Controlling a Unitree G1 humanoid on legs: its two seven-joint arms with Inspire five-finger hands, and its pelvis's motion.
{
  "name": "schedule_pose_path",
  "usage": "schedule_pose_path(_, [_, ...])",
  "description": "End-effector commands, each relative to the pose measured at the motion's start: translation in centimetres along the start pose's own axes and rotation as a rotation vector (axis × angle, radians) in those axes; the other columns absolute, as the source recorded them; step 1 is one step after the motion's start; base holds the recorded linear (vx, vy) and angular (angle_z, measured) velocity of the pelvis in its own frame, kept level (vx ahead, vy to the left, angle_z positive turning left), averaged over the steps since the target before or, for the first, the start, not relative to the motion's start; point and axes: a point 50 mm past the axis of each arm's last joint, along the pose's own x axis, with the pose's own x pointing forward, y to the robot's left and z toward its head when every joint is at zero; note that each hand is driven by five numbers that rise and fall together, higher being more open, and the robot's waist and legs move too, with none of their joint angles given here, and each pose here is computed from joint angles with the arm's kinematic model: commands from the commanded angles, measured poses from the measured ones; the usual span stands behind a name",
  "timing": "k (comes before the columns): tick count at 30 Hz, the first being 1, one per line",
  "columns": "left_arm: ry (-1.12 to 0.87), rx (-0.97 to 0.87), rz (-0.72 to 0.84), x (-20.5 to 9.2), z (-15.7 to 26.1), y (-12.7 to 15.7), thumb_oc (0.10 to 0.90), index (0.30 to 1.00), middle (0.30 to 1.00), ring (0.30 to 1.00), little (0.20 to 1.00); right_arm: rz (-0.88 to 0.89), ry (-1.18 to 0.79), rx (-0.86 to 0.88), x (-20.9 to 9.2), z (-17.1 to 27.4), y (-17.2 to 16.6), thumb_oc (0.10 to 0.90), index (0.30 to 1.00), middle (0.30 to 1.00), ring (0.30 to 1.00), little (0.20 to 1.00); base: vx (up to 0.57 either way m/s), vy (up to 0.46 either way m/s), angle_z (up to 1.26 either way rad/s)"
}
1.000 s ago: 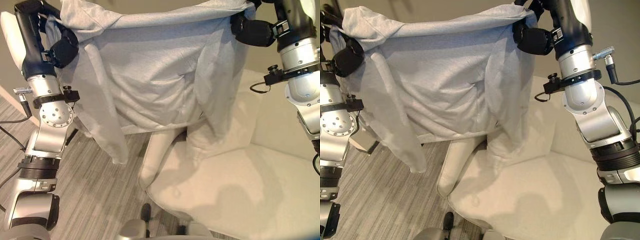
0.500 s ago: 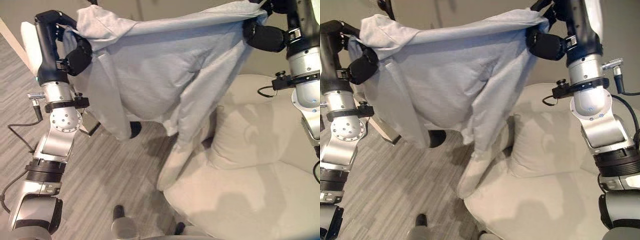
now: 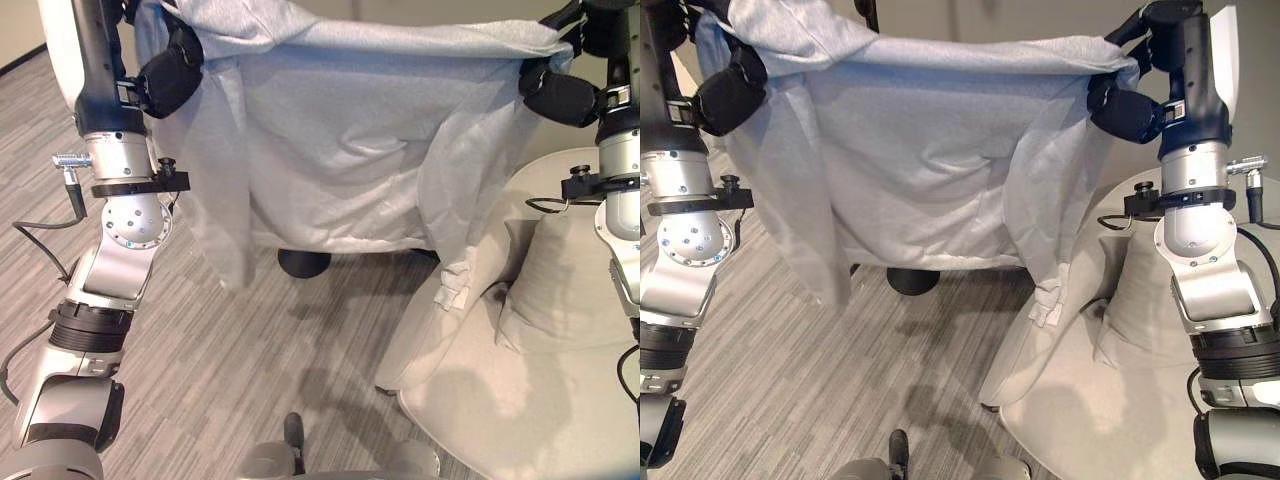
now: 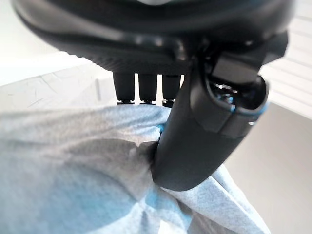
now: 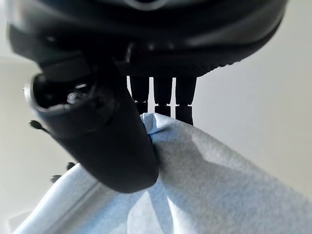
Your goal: Hang the clothes on the sofa on the clothes rack.
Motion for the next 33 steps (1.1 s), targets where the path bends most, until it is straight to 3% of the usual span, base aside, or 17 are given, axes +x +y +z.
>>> schedule_pose_path(1, [-0.190, -0.014, 0.172, 3.3, 3.3, 3.1, 0.400, 0.300, 0.300, 0.300, 0.300, -0.249, -0.178, -0.034, 2.8, 3.6, -5.9, 0.400, 0.300, 0.300, 0.300, 0.300, 0.08, 0.066, -0.10])
schedule_pose_path(5, [-0.160, -0.036, 0.163, 2.9, 2.8, 2.2, 0.400, 0.300, 0.300, 0.300, 0.300, -0.269, -0.207, -0.079, 3.4, 4.3, -7.5, 0.400, 0.300, 0.300, 0.300, 0.300, 0.13, 0.059, 0.18])
schedule_pose_path(14, [-0.163, -0.145, 0.199, 2.5, 3.5, 1.8, 0.400, 0.300, 0.300, 0.300, 0.300, -0.268, -0.266, -0.037, 4.4, 6.0, -7.6, 0.400, 0.300, 0.300, 0.300, 0.300, 0.09, 0.035, 0.09])
schedule_pose_path(25, [-0.209, -0.107, 0.190, 2.3, 4.0, 2.7, 0.400, 0.300, 0.300, 0.300, 0.300, -0.283, -0.197, -0.041, 3.1, 4.1, -7.4, 0.400, 0.300, 0.300, 0.300, 0.300, 0.23, 0.304, -0.11])
schedule_pose_path(33, [-0.252, -0.062, 0.220, 2.7, 4.6, 4.1, 0.400, 0.300, 0.300, 0.300, 0.300, -0.273, -0.225, 0.029, 4.0, 4.9, -6.0, 0.400, 0.300, 0.300, 0.300, 0.300, 0.08, 0.236, -0.24])
